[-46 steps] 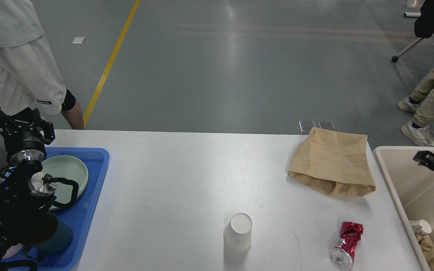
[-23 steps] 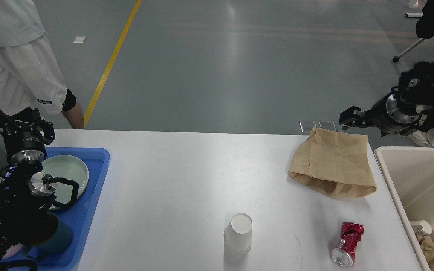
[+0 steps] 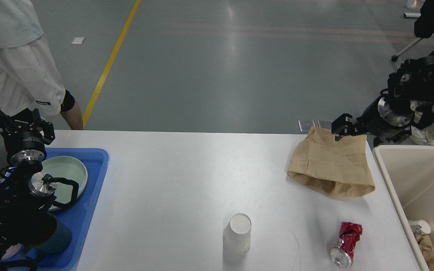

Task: Tidy desktop
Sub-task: 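Move the right gripper back over the brown paper bag, then grasp the edge of the brown paper bag with the right gripper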

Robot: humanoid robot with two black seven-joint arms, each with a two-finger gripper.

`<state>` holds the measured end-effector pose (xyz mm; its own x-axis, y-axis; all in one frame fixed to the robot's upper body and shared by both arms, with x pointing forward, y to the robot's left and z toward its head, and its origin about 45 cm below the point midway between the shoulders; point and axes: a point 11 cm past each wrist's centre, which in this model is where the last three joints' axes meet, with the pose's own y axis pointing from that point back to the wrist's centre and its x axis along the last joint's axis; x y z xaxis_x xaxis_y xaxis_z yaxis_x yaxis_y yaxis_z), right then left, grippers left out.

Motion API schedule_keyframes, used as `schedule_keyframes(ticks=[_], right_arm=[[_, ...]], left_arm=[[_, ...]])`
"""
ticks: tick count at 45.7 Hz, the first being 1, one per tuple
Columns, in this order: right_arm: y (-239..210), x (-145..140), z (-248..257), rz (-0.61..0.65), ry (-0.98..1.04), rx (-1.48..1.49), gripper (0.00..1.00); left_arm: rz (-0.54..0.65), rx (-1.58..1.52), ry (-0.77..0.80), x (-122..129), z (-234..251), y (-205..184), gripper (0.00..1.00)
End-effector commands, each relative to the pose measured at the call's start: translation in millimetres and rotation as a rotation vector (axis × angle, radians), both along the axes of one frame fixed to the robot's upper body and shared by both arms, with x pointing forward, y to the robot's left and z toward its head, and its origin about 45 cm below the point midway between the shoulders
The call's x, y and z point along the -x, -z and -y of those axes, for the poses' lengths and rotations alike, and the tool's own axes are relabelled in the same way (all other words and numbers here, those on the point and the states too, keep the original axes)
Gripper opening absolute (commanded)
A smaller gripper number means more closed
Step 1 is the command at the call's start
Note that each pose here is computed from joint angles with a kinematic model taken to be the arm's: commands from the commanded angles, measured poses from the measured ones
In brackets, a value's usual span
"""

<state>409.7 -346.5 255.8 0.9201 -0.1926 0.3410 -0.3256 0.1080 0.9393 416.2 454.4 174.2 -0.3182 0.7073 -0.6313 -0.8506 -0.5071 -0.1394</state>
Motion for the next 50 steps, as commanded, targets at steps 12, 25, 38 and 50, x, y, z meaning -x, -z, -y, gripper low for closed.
schedule_keyframes(ticks=[12,25,38,50], right_arm=[[95.0,14.0,71.2,0.137,0.218,0.038,1.00],[122.8,22.1,95.5,0.199,0.321,0.037,1.00],[136.3,21.2,91.7,0.228,0.346,0.024,1.00],[134.5,15.0,81.2,0.246,0.362,-0.025,1.00]], left_arm=[[0.000,0.000,0.000,0.0,0.0,0.0,0.96],[0.000,0.000,0.000,0.0,0.0,0.0,0.96],[0.000,0.000,0.000,0.0,0.0,0.0,0.96],[0.000,0.000,0.000,0.0,0.0,0.0,0.96]])
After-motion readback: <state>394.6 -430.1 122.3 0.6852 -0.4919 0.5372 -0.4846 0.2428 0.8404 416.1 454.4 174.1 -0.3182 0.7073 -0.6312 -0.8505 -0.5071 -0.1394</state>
